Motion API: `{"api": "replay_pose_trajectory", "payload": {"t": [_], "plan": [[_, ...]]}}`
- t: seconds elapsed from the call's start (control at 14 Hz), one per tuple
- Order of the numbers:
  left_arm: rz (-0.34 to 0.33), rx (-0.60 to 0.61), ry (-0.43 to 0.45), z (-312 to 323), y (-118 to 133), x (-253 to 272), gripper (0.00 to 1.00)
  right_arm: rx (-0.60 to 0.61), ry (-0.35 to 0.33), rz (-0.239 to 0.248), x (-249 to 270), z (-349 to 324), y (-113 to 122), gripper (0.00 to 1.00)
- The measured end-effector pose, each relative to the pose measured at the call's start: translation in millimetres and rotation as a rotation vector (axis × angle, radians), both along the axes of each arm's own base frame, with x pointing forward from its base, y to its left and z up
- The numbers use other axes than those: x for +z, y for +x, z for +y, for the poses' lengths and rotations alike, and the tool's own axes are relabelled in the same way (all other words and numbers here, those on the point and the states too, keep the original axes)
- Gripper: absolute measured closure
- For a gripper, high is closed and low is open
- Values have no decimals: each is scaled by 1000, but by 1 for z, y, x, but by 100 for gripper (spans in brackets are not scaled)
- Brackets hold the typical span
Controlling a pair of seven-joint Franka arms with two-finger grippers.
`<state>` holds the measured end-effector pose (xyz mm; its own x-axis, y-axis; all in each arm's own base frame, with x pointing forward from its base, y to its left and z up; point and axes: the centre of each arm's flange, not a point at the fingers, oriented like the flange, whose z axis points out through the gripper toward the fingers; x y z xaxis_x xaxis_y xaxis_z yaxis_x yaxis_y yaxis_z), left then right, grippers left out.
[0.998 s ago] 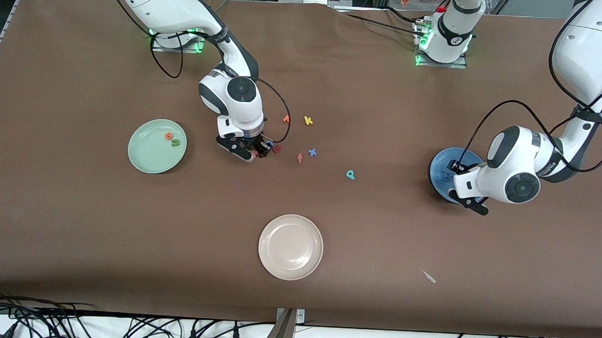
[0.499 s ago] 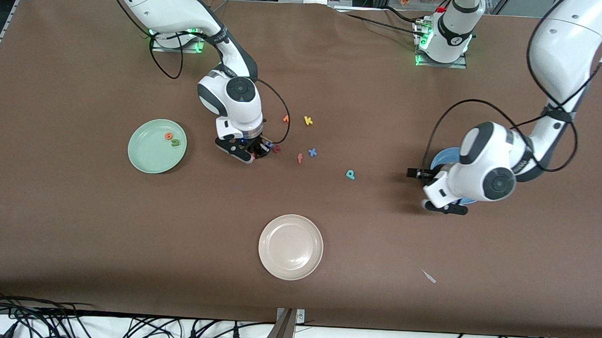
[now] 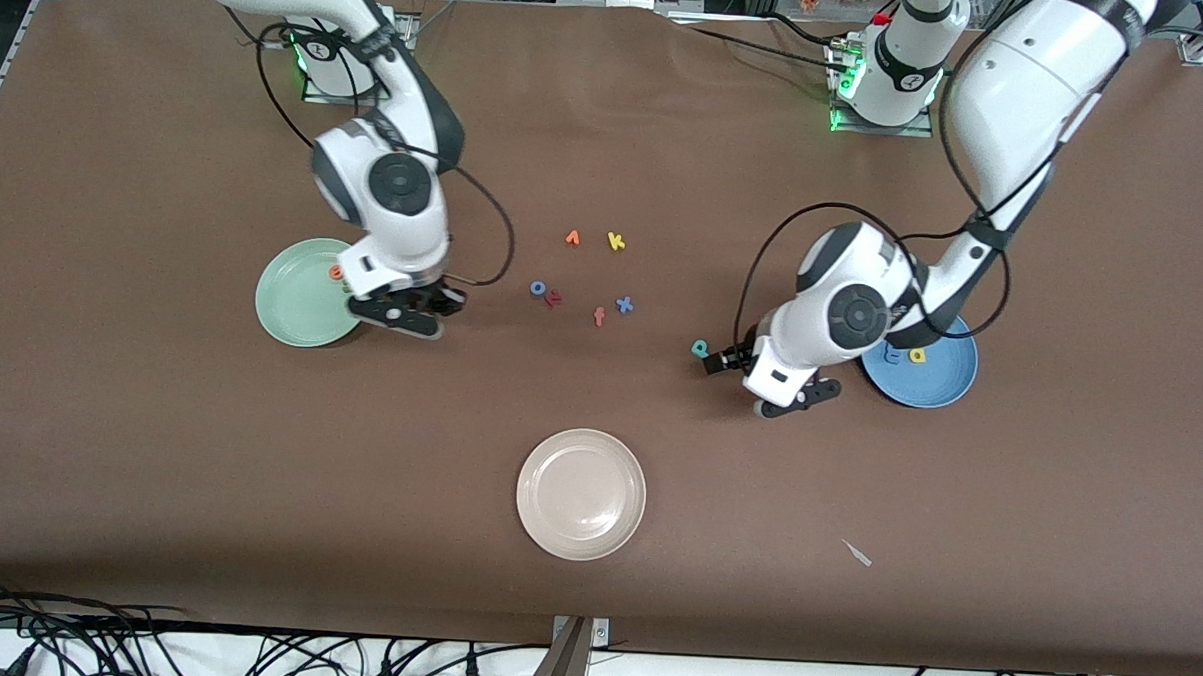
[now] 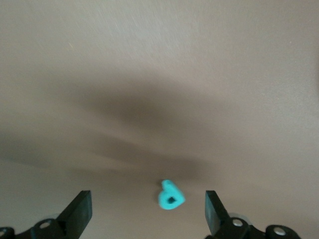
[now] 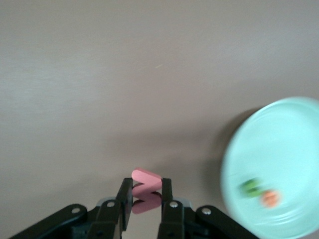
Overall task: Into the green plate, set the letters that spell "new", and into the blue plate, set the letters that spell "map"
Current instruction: 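Place the pink w on the green plate while the left gripper reaches blue p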
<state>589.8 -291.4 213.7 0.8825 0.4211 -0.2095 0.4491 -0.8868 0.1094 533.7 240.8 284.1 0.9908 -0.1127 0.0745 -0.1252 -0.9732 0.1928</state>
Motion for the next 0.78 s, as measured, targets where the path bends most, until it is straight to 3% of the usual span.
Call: {"api": "replay_pose_trajectory", "payload": {"t": [0.21,0.43,0.5,0.64,0.78], "plan": [[-15,95,64,-28,-14,-21,0,125,-31,54,17,-76,-5,73],[-24,145,121,-57,-32,-32,0,174,-57,104,24,-142,-29,73],[-23,151,126,-64,-37,-33,0,171,-61,116,22,-155,-40,68],[-21,161,130,-70,-41,-33,4,174,-63,117,21,-160,-52,49],[-19,173,136,-69,-41,-35,19,178,-63,99,28,-159,-52,29]]}}
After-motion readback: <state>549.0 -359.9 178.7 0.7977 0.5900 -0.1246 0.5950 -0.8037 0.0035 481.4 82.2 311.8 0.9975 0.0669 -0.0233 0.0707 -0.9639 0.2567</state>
